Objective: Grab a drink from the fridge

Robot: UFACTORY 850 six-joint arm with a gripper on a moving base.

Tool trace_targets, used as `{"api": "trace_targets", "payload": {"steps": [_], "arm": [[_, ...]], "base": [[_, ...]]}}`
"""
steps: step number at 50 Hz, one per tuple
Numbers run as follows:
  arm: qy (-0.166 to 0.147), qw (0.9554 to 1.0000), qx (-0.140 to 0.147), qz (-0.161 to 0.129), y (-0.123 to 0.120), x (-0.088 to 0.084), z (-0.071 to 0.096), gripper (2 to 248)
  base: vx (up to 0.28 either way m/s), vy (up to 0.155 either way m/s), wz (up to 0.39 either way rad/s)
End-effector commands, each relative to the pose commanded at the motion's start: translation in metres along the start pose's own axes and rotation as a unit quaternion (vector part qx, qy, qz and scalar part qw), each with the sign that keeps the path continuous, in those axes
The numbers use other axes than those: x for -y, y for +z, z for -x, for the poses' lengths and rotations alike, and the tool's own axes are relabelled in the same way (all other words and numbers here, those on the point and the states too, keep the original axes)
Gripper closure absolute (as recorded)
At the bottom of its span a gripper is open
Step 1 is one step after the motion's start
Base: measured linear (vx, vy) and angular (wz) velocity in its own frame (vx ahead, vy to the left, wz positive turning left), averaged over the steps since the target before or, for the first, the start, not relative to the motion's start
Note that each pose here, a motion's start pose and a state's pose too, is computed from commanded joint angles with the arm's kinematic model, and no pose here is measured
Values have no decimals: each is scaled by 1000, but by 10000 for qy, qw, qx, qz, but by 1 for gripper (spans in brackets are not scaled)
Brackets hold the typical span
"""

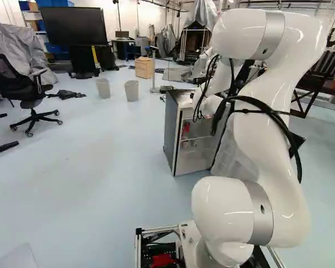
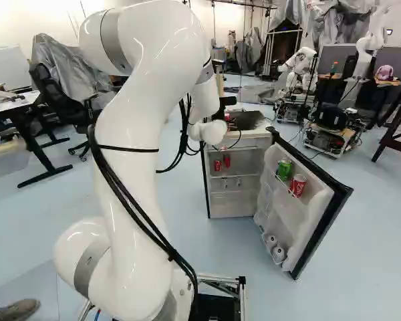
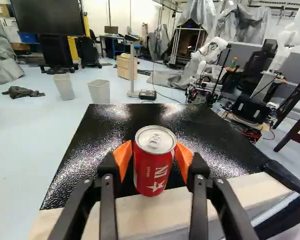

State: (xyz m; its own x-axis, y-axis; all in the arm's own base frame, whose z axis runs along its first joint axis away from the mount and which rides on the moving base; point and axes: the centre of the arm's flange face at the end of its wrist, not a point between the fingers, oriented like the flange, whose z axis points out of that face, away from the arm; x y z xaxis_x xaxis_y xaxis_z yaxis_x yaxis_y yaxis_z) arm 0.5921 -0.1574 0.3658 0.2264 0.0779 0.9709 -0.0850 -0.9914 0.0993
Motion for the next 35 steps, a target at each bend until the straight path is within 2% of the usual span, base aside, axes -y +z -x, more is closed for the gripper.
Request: {"api": "trace_targets", "payload": {"steps": [2,3,7,8,13,14,18,19,35], "arm": [[0,10000,0,0,0,0,0,118],[0,10000,0,0,0,0,0,85],[0,10000,0,0,0,0,0,85],[0,10000,0,0,0,0,0,51],[3,10000,7,6,-2,0,0,51],[4,10000,10,9,-3,-1,0,15],[12,10000,26,30,-7,-3,1,15],[14,10000,31,37,-8,-4,1,3],[67,9997,115,200,-32,-20,5,3]], "base": [[0,0,0],[0,0,0],[0,0,0],[0,0,0],[0,0,0],[0,0,0],[0,0,0],[0,0,0],[0,0,0]]}}
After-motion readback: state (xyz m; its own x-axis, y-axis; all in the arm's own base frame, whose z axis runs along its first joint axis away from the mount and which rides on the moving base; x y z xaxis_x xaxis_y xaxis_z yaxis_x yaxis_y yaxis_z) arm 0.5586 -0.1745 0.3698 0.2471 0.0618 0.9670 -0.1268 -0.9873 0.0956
